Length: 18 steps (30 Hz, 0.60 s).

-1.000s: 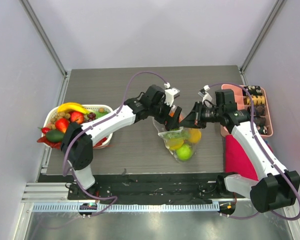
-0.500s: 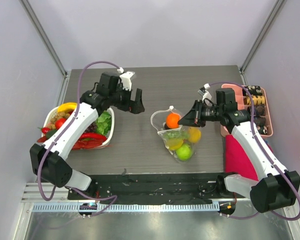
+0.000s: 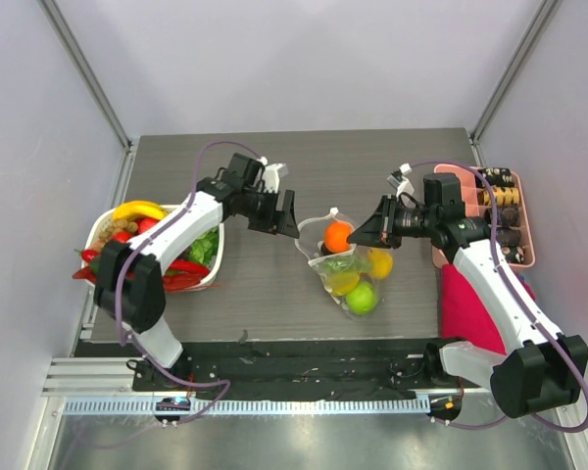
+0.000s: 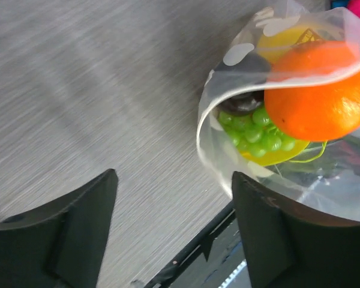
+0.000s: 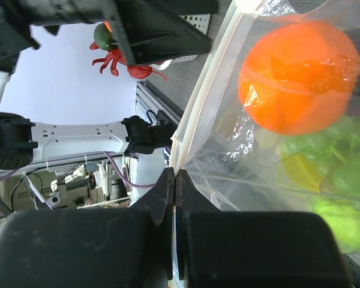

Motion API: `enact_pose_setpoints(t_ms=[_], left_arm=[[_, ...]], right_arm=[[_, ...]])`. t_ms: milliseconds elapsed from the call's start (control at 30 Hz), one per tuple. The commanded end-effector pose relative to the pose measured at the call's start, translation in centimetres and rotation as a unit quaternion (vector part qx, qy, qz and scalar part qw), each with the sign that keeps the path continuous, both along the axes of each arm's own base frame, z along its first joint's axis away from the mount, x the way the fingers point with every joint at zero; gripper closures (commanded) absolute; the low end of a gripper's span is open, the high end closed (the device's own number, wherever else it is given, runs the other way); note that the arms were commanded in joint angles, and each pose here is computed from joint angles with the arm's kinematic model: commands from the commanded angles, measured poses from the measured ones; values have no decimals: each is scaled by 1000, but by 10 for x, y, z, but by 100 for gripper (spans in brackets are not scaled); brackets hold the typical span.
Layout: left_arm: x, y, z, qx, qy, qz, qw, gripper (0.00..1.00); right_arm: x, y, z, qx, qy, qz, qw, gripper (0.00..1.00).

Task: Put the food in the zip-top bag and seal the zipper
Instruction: Adjust the zipper food storage bag at the center of the board.

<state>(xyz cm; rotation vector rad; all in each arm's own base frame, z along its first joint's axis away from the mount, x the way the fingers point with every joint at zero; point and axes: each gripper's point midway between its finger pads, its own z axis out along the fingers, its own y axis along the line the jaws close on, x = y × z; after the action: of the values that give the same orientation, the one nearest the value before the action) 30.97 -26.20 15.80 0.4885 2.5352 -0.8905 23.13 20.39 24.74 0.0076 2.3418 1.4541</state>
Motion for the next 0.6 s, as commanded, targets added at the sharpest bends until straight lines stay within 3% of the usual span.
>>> enact_pose_setpoints(t_ms=[0,100,133,200,233,433,567], left_arm=[[-11,-40,-2,-48,23,-51,997,27],[-21,-51,2,-72,37,-78,994,47],[-27,-50,7,-75,39,-91,992,69],[-31,-46,22,-76,23,-105,991,85],[-33,-45,46,-87,-4,-113,990,98],[-65,-50,148,-125,-75,-154,977,100],[-85,-53,135,-86,-73,-192,975,100]], right_arm=[[-5,3,20,19,-42,16,999,99],[-6,2,19,17,-40,14,999,99],[-8,2,19,14,-45,18,999,99],[-11,-1,18,5,-46,16,999,99],[-13,-2,18,2,-52,17,999,99],[-14,0,26,5,-65,14,998,99],[-17,7,38,20,-82,16,996,99]])
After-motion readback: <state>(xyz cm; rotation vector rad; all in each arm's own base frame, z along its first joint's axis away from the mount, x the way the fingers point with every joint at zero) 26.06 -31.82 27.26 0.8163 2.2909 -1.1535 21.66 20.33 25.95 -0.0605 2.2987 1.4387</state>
